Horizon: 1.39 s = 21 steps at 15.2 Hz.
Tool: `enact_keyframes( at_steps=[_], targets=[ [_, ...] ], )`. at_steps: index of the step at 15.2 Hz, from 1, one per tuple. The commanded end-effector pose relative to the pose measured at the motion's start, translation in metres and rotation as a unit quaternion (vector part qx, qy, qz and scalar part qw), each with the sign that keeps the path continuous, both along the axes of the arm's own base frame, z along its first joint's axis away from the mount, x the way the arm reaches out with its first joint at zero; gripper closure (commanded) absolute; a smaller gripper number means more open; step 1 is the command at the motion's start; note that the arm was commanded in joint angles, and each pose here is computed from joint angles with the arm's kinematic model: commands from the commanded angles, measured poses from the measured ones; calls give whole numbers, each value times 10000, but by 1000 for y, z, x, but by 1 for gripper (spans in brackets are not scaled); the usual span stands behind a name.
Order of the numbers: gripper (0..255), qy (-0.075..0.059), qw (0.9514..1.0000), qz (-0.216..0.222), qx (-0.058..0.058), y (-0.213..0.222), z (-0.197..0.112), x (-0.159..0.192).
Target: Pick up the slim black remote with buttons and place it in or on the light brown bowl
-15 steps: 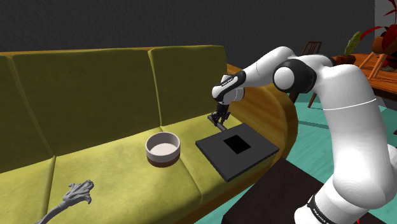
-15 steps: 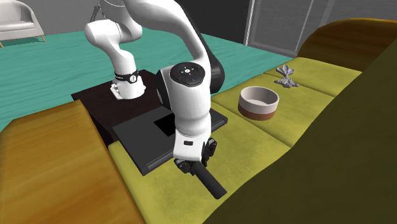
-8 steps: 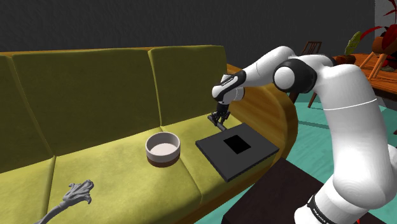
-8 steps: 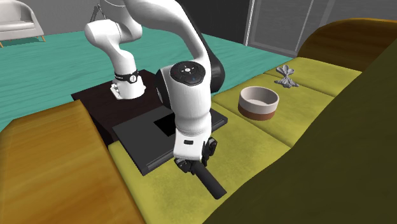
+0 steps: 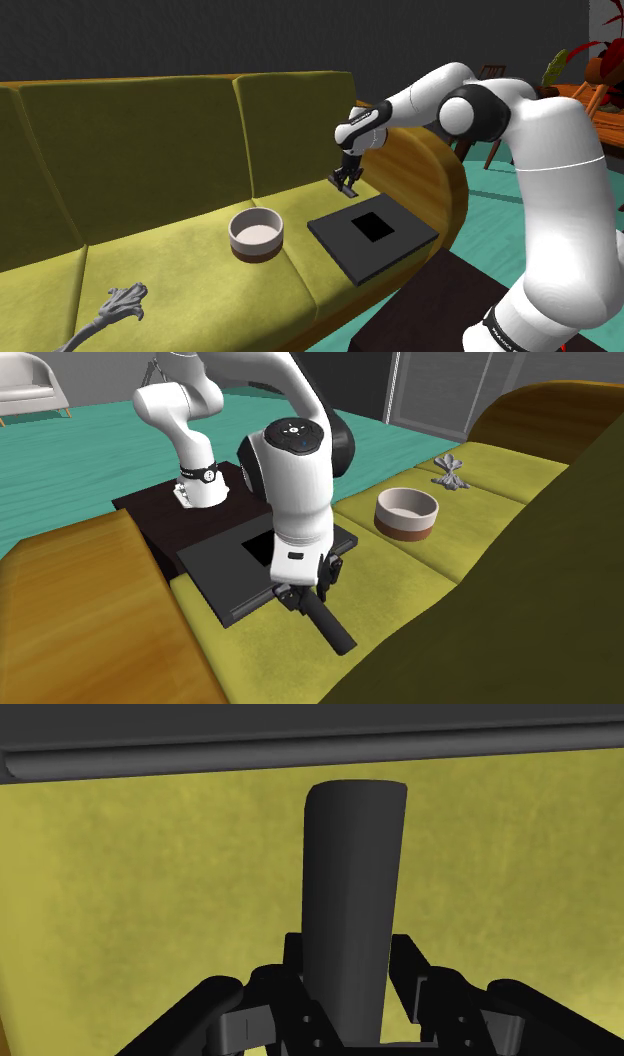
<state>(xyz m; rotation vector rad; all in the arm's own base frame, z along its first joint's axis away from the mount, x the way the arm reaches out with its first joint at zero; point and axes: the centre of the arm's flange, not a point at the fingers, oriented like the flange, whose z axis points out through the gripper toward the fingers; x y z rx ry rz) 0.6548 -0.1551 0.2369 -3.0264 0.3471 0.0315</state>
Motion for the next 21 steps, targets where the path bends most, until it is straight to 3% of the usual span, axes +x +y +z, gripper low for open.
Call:
enact_keyframes(
  at_steps=[1,21],
  targets=[
    [255,0,10000,1,1,0,11,0],
    [255,0,10000,1,1,0,117,0]
  ],
)
